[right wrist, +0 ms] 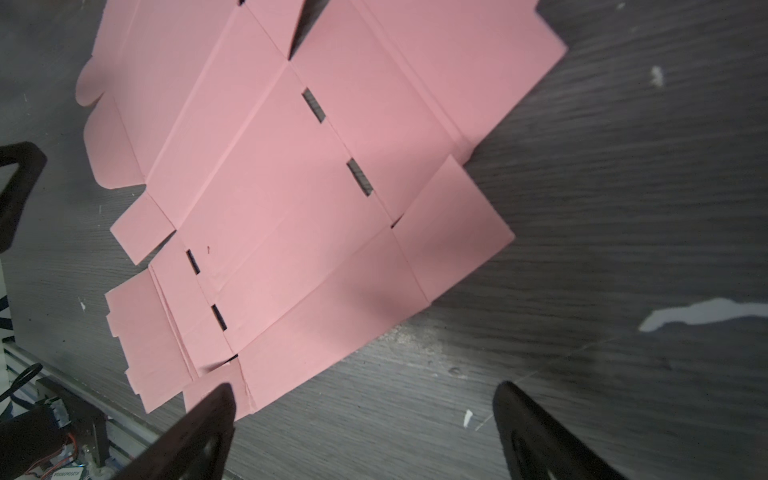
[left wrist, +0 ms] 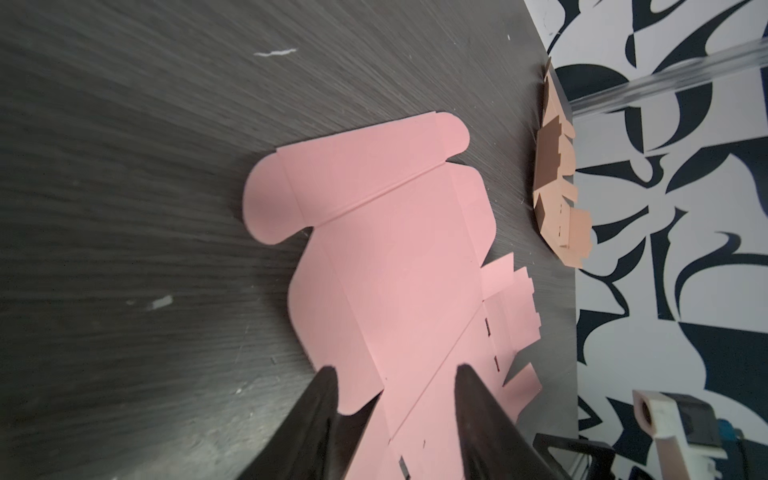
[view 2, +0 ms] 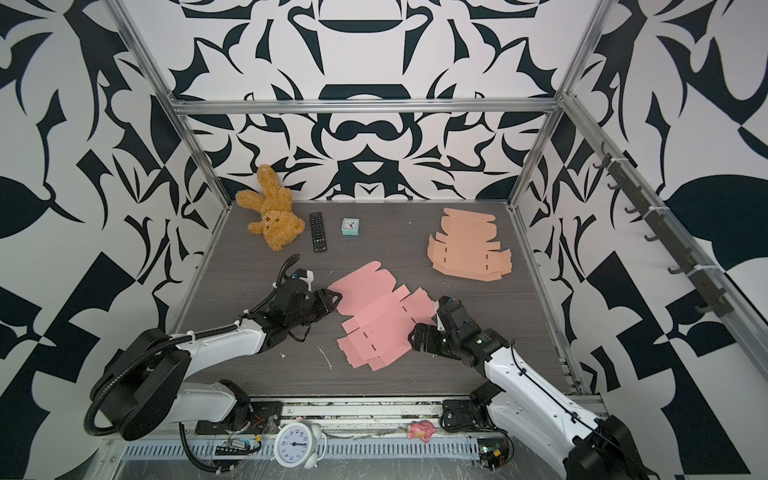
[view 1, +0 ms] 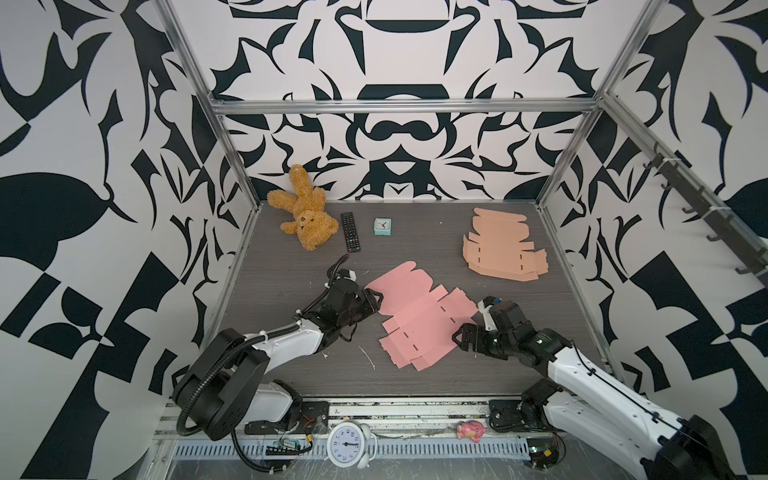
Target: Fold the paper box
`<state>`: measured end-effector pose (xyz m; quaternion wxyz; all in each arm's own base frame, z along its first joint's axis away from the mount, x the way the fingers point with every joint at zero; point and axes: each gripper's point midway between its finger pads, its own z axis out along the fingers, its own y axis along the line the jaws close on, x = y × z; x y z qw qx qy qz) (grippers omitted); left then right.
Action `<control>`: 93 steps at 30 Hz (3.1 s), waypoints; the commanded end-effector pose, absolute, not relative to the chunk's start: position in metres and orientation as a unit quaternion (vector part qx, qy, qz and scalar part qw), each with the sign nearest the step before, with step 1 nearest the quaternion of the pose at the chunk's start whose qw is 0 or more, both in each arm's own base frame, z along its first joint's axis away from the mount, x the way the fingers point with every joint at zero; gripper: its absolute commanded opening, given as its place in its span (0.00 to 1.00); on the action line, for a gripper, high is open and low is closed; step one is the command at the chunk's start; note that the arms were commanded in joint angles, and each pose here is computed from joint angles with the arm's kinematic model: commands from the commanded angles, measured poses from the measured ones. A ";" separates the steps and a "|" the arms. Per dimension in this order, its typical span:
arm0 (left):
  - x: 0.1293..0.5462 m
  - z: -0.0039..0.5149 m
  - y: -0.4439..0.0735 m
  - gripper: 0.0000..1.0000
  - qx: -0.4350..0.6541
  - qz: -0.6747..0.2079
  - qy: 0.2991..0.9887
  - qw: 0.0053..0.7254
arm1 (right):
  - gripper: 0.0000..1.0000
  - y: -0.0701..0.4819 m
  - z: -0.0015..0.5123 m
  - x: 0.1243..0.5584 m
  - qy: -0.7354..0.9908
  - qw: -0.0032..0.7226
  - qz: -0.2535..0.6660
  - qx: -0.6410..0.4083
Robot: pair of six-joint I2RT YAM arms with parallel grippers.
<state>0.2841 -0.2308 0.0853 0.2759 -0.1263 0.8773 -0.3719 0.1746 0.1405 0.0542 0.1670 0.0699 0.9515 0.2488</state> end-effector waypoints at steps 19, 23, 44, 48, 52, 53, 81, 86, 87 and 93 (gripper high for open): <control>0.273 0.127 -0.258 0.53 0.009 -0.403 0.877 0.263 | 0.89 0.156 0.046 0.198 0.930 0.185 0.291 0.127; 0.269 0.129 -0.263 0.54 0.031 -0.418 0.875 0.243 | 0.87 0.160 0.045 0.203 0.933 0.179 0.288 0.120; 0.311 0.138 -0.239 0.59 0.006 -0.422 0.881 0.213 | 0.87 0.165 0.034 0.249 0.950 0.170 0.249 0.087; 0.318 0.135 -0.232 0.59 -0.002 -0.412 0.886 0.213 | 0.87 0.172 0.035 0.265 0.951 0.167 0.250 0.073; 0.319 0.128 -0.223 0.60 -0.011 -0.404 0.890 0.210 | 0.87 0.182 0.034 0.280 0.951 0.160 0.257 0.059; 0.320 0.125 -0.219 0.60 -0.014 -0.399 0.892 0.210 | 0.87 0.185 0.033 0.283 0.951 0.158 0.259 0.056; 0.303 0.098 -0.183 0.61 -0.018 -0.370 0.905 0.208 | 0.93 0.191 0.059 0.291 0.951 0.179 0.249 0.051; 0.295 0.097 -0.189 0.62 -0.004 -0.377 0.904 0.201 | 0.94 0.181 0.064 0.275 0.954 0.173 0.237 0.054; 0.293 0.093 -0.190 0.62 -0.003 -0.378 0.905 0.195 | 0.94 0.181 0.065 0.273 0.954 0.170 0.240 0.055; 0.286 0.085 -0.197 0.62 0.001 -0.393 0.902 0.181 | 0.92 0.186 0.064 0.262 0.948 0.155 0.268 0.071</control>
